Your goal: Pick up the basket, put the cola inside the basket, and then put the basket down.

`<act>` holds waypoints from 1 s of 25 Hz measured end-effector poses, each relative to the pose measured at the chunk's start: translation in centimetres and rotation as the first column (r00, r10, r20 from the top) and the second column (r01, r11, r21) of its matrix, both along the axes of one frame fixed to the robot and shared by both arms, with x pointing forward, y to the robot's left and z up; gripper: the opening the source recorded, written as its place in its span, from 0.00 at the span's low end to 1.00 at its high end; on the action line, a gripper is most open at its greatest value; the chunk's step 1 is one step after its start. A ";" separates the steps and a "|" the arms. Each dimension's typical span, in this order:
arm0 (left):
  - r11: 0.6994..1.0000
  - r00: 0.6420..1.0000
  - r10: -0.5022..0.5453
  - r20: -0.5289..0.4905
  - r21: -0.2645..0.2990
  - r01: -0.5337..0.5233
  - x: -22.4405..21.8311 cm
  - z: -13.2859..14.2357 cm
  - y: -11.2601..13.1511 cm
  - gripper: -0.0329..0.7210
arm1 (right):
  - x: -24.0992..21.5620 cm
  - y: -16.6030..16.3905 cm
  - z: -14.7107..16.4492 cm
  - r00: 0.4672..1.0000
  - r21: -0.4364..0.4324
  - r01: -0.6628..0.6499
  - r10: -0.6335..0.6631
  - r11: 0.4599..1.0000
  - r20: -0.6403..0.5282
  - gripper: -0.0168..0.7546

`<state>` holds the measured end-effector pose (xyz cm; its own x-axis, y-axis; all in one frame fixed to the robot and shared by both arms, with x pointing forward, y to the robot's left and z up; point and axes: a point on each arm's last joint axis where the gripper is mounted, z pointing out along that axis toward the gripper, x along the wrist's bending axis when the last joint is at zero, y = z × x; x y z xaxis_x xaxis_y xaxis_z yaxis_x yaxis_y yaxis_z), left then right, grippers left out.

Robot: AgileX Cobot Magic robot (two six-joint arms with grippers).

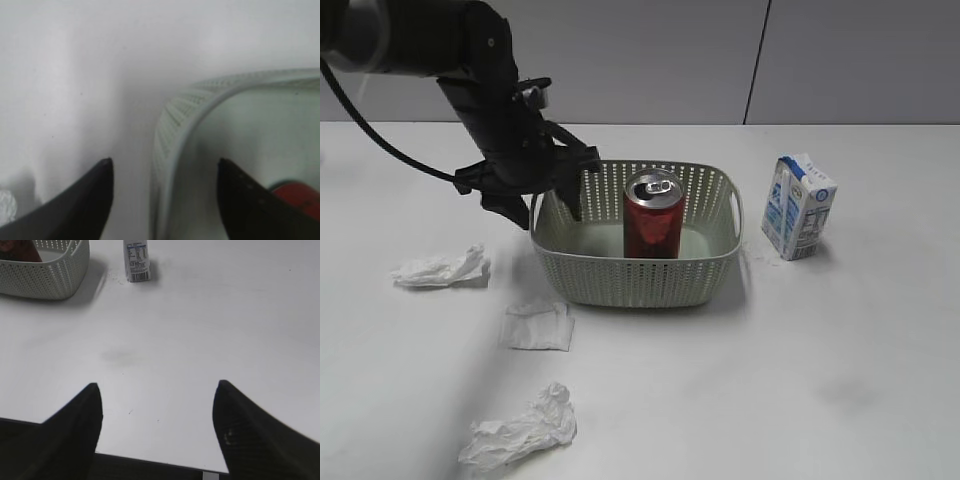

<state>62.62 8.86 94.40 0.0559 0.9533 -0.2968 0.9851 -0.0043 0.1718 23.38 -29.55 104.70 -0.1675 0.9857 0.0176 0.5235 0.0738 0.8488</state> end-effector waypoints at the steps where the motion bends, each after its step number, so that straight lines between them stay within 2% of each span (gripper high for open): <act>1: 1.000 1.000 0.001 -0.004 -0.002 -0.001 0.1 0.2 0.1 0.80 | 0.0 0.0 0.0 1.000 0.000 0.000 0.000 1.000 0.000 0.70; 4: 1.000 1.000 0.008 -0.023 -0.008 -0.008 0.7 1.4 0.7 0.93 | 0.0 0.0 -0.1 1.000 0.000 0.000 0.000 1.000 -0.003 0.70; 9: 0.999 0.999 -0.034 -0.042 -0.005 0.034 2.3 5.8 2.6 0.96 | 0.7 0.1 -0.7 1.000 0.003 0.003 -0.003 1.000 0.016 0.70; 12: 0.998 0.998 -0.054 0.041 -0.021 0.055 3.7 9.0 4.0 0.96 | 1.2 0.1 -0.7 0.997 0.009 0.007 -0.007 1.000 0.071 0.70; 16: 0.999 0.989 -0.017 0.144 -0.028 0.021 4.2 12.8 6.6 0.94 | 1.5 0.1 -0.9 0.996 0.012 0.008 -0.009 1.000 0.091 0.70; 18: 1.000 0.983 0.002 0.184 -0.004 -0.001 4.1 14.3 8.5 0.93 | 1.5 0.1 -0.9 0.996 0.013 0.008 -0.009 1.000 0.093 0.70; 22: 0.996 0.961 0.026 0.276 0.079 -0.049 3.6 17.2 12.4 0.91 | 1.5 0.1 -0.9 0.996 0.013 0.008 -0.009 1.000 0.094 0.70; 25: 0.990 0.938 0.069 0.338 0.092 -0.106 2.6 19.8 15.3 0.90 | 1.5 0.1 -0.9 0.995 0.013 0.008 -0.009 1.000 0.095 0.70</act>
<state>65.26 24.20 114.18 0.0485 0.9841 -0.1709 0.8685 0.0430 0.4938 24.89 -29.42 103.83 -0.1606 0.9869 0.0145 0.4413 0.0587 0.8954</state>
